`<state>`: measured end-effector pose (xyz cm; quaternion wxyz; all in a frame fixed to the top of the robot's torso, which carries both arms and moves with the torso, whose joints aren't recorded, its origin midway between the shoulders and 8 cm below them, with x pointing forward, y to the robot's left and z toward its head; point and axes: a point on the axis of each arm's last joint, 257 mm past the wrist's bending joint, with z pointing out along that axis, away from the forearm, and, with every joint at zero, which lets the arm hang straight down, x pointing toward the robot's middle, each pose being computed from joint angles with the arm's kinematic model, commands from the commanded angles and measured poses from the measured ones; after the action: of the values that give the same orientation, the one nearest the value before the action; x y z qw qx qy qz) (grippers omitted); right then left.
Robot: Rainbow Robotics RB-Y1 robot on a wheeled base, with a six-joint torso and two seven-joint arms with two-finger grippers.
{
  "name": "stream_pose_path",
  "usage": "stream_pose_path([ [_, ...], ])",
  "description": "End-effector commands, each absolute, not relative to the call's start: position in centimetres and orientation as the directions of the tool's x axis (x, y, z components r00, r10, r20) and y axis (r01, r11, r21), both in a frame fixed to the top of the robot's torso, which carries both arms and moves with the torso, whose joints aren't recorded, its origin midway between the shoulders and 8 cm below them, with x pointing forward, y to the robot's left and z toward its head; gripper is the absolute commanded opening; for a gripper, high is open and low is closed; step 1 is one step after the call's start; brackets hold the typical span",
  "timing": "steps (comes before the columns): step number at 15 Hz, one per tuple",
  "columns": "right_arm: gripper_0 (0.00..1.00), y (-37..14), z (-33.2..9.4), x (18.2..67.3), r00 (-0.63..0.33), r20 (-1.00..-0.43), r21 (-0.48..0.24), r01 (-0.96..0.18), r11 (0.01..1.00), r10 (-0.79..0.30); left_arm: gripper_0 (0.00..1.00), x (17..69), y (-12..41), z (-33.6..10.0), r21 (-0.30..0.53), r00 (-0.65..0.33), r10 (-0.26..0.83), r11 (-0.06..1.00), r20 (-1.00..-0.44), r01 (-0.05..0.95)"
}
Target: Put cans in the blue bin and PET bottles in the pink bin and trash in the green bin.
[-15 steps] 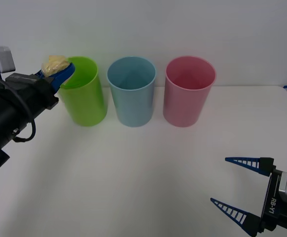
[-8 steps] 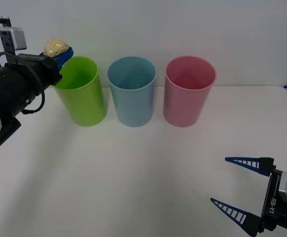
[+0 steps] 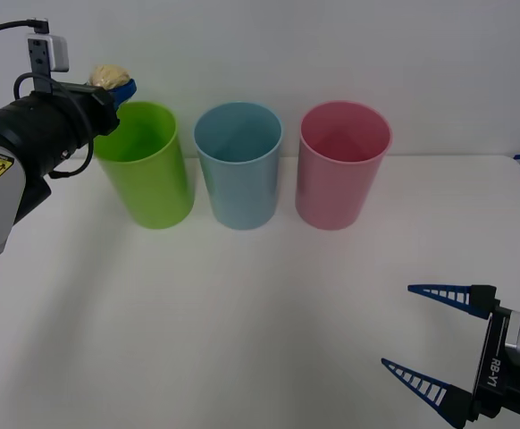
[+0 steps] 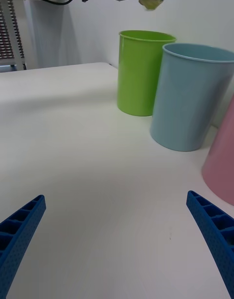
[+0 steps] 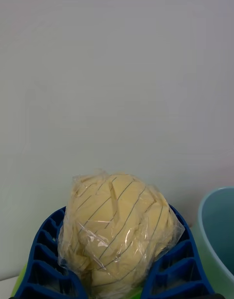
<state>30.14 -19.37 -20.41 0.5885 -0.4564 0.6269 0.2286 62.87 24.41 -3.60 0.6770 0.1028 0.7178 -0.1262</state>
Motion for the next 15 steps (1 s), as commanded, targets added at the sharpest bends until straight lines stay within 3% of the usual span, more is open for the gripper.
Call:
stream_pose_path([
  [1, 1.00, -19.4, -20.4, 30.1, 0.109, -0.947, -0.251, -0.841, 0.479, -0.303, 0.00, 62.8, 24.2, -5.2, -0.033, -0.116, 0.005, 0.945, -0.993, 0.326],
  [15, 1.00, -19.4, -20.4, 30.1, 0.109, -0.947, -0.251, -0.841, 0.479, -0.303, 0.00, 63.1, 25.1, -7.0, 0.014, -0.148, 0.061, 0.954, -0.987, 0.300],
])
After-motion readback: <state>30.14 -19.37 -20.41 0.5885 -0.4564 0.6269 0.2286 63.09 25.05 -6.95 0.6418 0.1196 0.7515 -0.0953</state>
